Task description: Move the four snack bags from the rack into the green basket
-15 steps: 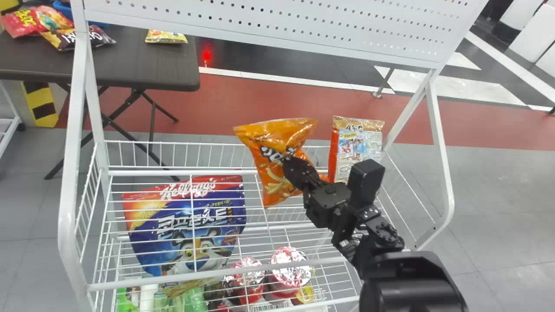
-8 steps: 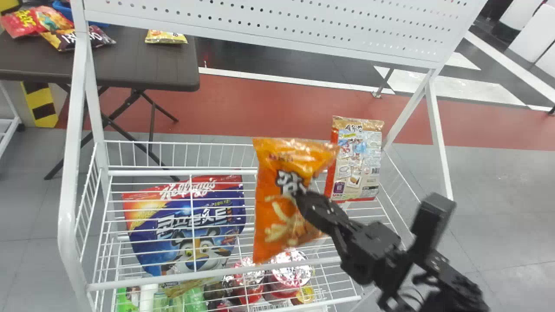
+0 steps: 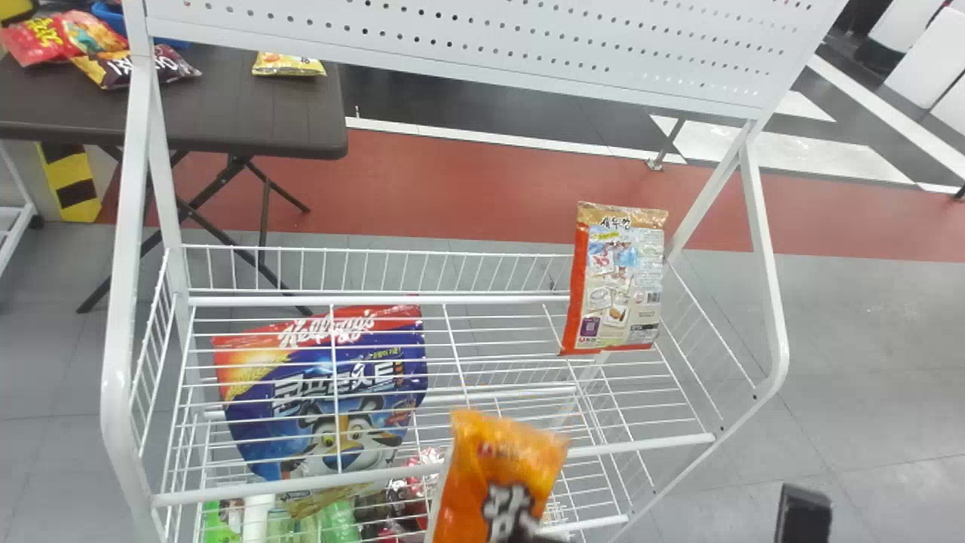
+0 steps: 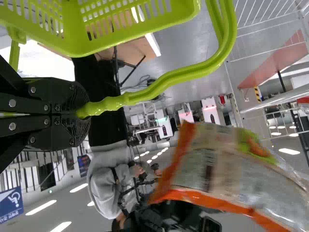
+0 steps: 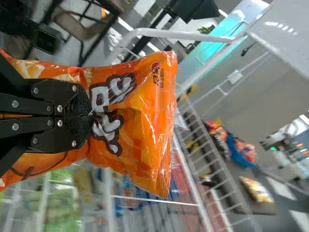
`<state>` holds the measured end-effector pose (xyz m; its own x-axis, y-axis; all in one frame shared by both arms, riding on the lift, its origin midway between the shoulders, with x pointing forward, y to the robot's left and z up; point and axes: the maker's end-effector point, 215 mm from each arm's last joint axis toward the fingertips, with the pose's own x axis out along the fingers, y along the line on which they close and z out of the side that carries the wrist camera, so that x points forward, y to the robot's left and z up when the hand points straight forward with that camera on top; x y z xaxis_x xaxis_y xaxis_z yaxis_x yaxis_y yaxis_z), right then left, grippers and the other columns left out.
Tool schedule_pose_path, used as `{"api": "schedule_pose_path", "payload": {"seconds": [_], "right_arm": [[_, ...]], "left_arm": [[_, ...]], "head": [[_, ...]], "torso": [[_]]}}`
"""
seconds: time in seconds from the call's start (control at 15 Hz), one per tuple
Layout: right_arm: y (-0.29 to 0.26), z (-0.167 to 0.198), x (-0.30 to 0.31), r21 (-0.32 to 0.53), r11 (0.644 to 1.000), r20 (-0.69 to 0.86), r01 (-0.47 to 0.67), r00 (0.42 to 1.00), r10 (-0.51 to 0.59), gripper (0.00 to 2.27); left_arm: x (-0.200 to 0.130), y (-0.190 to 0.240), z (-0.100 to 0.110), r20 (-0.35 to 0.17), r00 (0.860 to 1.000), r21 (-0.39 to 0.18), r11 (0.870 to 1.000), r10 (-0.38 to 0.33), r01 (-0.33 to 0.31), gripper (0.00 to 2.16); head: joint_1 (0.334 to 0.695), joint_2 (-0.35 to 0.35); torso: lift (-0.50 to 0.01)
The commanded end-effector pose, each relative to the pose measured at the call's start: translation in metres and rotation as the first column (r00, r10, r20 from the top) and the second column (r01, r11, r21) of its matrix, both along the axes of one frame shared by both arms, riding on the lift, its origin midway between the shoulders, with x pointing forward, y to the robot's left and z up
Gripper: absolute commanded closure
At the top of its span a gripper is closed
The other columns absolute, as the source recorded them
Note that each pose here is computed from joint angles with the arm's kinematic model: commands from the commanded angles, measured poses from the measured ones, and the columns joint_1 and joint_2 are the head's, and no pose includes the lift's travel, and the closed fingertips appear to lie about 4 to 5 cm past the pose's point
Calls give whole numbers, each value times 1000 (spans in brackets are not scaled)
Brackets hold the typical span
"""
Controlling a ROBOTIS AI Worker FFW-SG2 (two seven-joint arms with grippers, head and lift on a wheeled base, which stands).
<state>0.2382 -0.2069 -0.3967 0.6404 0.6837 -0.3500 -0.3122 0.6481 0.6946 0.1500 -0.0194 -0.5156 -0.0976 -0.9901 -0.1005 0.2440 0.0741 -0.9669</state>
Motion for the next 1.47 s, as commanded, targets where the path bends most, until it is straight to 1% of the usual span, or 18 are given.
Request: {"api": "schedule_pose_path", "payload": {"seconds": [0.0,0.2,0.27,0.47,0.53,0.6,0.73,0.8,1.0,1.07,1.2,1.33,1.4], "right_arm": [[9,-50,-30,40,999,-138,0,990,6,2081],[34,-111,-56,36,999,-238,-28,971,36,2091],[39,-128,-61,12,999,-253,-47,966,48,2091],[56,-162,-67,-10,997,-296,-79,952,72,2091],[57,-173,-65,-50,995,-288,-87,955,69,2091],[59,-180,-63,-69,993,-284,-99,956,76,2091],[68,-193,-62,-80,989,-303,-121,949,92,2091],[75,-197,-63,-74,988,-308,-136,945,108,2091],[116,-195,-75,-44,974,-302,-224,932,200,2091],[129,-198,-82,-53,965,-308,-258,923,230,2091],[147,-215,-105,-80,940,-337,-332,896,288,2091],[148,-224,-109,-111,930,-339,-351,893,297,2091],[148,-222,-109,-112,931,-335,-349,895,295,2091]], "left_arm": [[3,2,0,5,1000,2,1000,7,-7,1784],[6,3,1,13,1000,2,1000,11,-11,1784],[6,3,2,16,1000,0,1000,9,-9,1784],[5,2,2,18,1000,0,1000,6,-6,1784],[5,2,2,18,1000,0,1000,6,-6,1784],[6,3,2,19,1000,0,1000,8,-8,1784],[6,3,3,18,1000,-1,1000,7,-7,1784],[6,2,3,19,1000,-1,1000,8,-8,1784],[4,0,2,19,1000,1,1000,0,0,1784],[4,-1,2,20,1000,1,1000,0,0,1784],[5,1,2,20,1000,1,1000,3,-3,1784],[5,2,2,20,1000,2,1000,5,-5,1784],[7,1,3,23,1000,1,1000,3,-3,1784]], "head": [[695,-350],[695,-350],[695,-350],[695,-350],[695,-350],[695,-350],[695,-350],[695,-350],[695,-350],[695,-350],[695,-350],[695,-350],[695,-350]], "torso": [[0],[0],[0],[0],[0],[0],[0],[0],[0],[0],[0],[0],[0]]}}
